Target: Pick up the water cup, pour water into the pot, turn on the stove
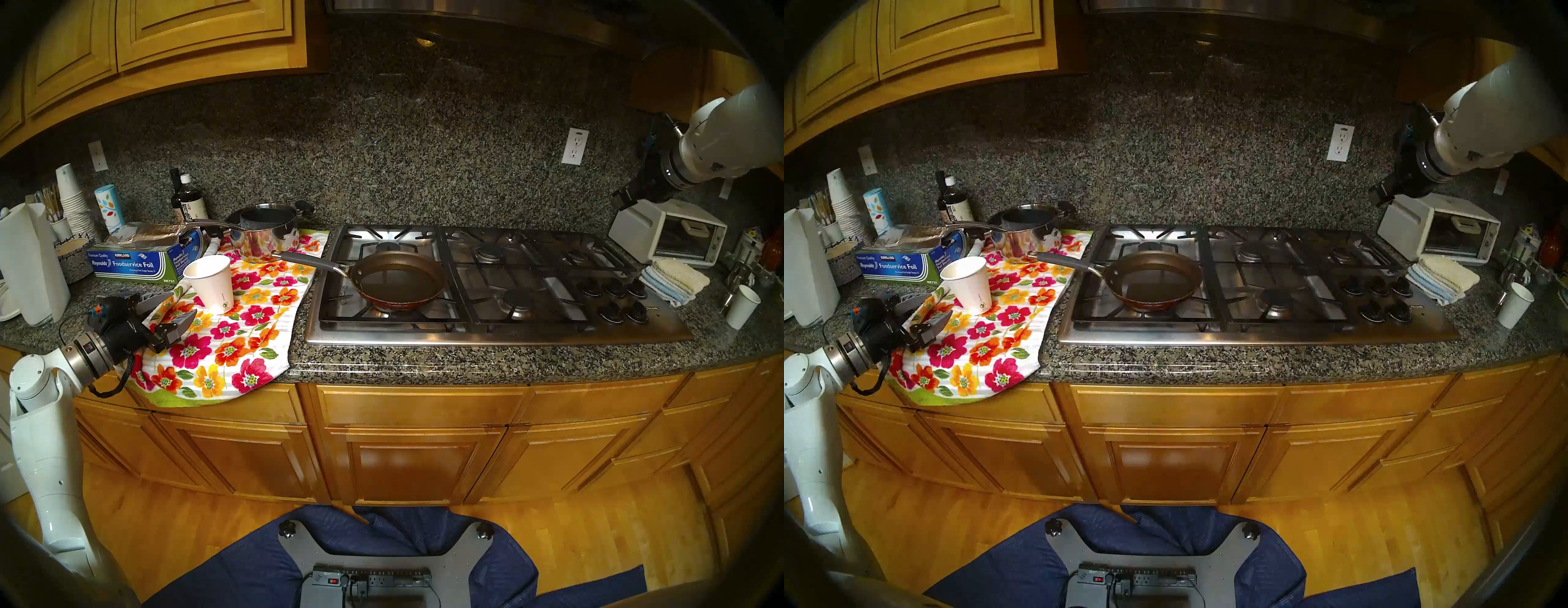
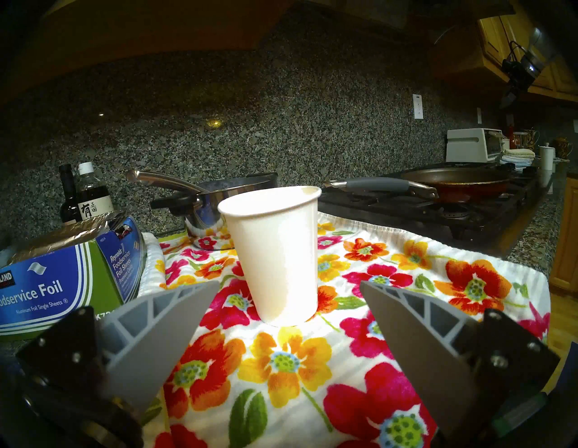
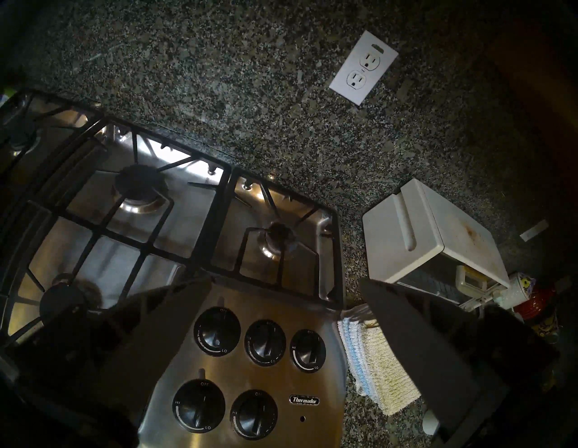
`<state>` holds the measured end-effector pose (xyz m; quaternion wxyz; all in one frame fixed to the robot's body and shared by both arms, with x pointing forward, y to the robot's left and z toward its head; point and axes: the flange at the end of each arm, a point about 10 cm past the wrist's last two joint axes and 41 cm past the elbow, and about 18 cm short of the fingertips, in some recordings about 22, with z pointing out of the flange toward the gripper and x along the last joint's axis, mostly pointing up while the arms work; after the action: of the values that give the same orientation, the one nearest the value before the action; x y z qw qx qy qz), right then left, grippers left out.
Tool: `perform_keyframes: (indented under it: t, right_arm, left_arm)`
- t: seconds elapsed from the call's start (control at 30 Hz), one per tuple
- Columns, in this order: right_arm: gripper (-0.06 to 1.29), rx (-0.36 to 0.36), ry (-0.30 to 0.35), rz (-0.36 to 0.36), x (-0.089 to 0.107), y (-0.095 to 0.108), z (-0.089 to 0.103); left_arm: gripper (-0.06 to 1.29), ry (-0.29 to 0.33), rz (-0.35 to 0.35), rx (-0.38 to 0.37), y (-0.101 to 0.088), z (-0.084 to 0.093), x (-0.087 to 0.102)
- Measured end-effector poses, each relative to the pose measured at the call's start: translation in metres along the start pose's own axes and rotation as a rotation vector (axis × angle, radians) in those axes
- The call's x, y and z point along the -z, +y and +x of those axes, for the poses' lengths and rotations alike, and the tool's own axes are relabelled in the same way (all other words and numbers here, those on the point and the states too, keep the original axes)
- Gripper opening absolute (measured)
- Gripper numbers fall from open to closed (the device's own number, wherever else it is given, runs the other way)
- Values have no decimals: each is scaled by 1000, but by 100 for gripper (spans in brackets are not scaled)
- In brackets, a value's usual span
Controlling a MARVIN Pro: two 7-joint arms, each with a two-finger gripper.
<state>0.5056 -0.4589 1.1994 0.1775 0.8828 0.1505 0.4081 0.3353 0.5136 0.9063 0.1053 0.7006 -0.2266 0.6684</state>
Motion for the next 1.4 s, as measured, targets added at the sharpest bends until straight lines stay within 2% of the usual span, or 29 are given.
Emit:
perform_keyframes:
  t: [0.23,0.3,0.5,0.7,1.0,1.4]
  right_arm:
    - [124,13,8,8,-1,-1,-4]
    - [124,13,0,15,-2,-3,-10]
    - [124,-18,-48,54,-7,-11,-48]
    - [124,-51,-68,78,-7,-17,-73]
    - [124,-101,-55,94,-3,-29,-95]
    - [124,-126,-43,85,-1,-48,-117]
  left_arm:
    - [121,0,0,0,0,0,0]
    - [121,0,0,0,0,0,0]
    - [121,0,0,0,0,0,0]
    - [121,0,0,0,0,0,0]
    - [121,0,0,0,0,0,0]
    - [121,0,1,0,0,0,0]
